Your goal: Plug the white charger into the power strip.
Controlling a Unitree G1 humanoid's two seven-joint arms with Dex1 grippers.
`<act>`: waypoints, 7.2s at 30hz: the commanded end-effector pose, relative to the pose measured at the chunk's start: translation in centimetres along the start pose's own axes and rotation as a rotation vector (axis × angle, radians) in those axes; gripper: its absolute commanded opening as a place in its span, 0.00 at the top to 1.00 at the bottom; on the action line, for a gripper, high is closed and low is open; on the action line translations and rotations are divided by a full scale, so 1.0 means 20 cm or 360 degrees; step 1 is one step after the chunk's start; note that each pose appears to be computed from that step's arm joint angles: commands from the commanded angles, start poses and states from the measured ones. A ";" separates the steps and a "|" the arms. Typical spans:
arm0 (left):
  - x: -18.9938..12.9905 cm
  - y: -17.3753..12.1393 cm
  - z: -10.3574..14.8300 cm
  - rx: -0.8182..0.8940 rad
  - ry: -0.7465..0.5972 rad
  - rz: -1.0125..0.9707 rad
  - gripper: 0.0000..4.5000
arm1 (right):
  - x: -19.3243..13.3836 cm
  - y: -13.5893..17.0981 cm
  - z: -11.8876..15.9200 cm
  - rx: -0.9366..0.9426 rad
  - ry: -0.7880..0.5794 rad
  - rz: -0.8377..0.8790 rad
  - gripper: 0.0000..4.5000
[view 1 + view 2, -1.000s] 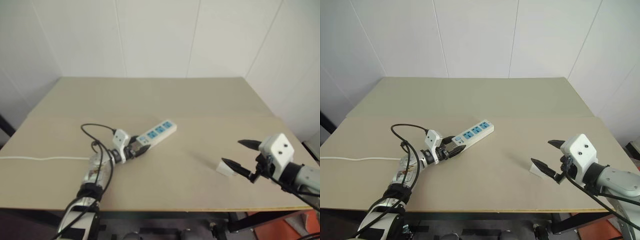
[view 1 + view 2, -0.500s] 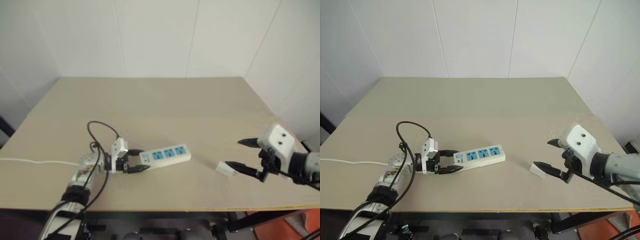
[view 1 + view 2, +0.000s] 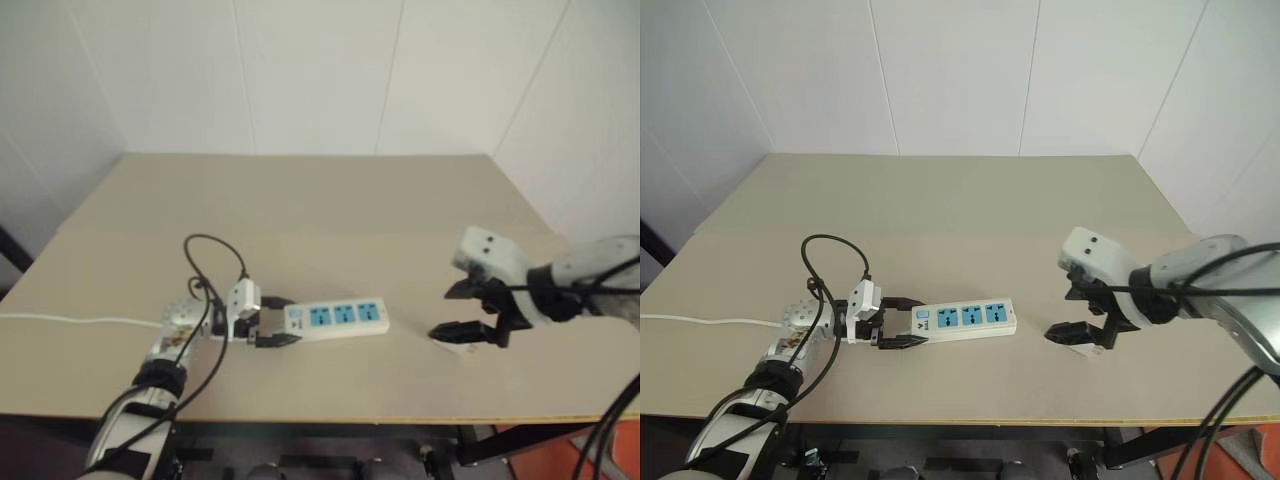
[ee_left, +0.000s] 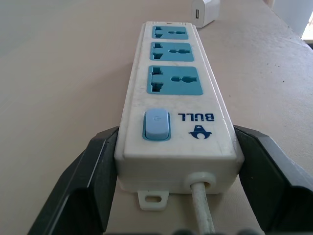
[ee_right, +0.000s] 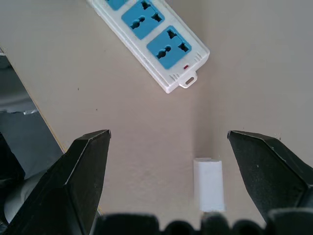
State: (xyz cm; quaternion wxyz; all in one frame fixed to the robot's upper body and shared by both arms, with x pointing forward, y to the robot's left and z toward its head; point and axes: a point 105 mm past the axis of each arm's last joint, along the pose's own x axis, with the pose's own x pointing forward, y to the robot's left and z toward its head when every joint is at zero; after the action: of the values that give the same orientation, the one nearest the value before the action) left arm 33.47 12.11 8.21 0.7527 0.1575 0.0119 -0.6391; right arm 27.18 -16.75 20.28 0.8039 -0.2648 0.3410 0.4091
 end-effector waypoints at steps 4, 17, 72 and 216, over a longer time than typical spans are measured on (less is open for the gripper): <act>0.04 -0.10 -0.12 -0.0177 0.0116 -0.0133 0.28 | 0.09 -0.06 0.01 0.0041 0.0213 -0.0100 0.00; 0.04 -0.10 -0.09 -0.0199 0.0122 -0.0232 0.28 | 0.21 -0.17 -0.12 0.0022 0.0471 -0.0194 0.00; 0.03 -0.11 -0.10 -0.0175 0.0173 -0.0309 0.28 | 0.07 0.03 0.41 -0.0298 -0.1833 0.0812 0.75; -0.07 -0.04 0.36 -0.0090 -0.0426 -0.0258 0.01 | 0.44 -0.16 0.13 -0.0735 -0.1570 0.0496 0.00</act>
State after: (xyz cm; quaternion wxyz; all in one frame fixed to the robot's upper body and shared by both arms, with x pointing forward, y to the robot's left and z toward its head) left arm 31.39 10.75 12.86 0.6961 0.0583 -0.0266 -0.7151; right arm 34.63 -11.50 12.70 0.7324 -0.1483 -0.0970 0.6574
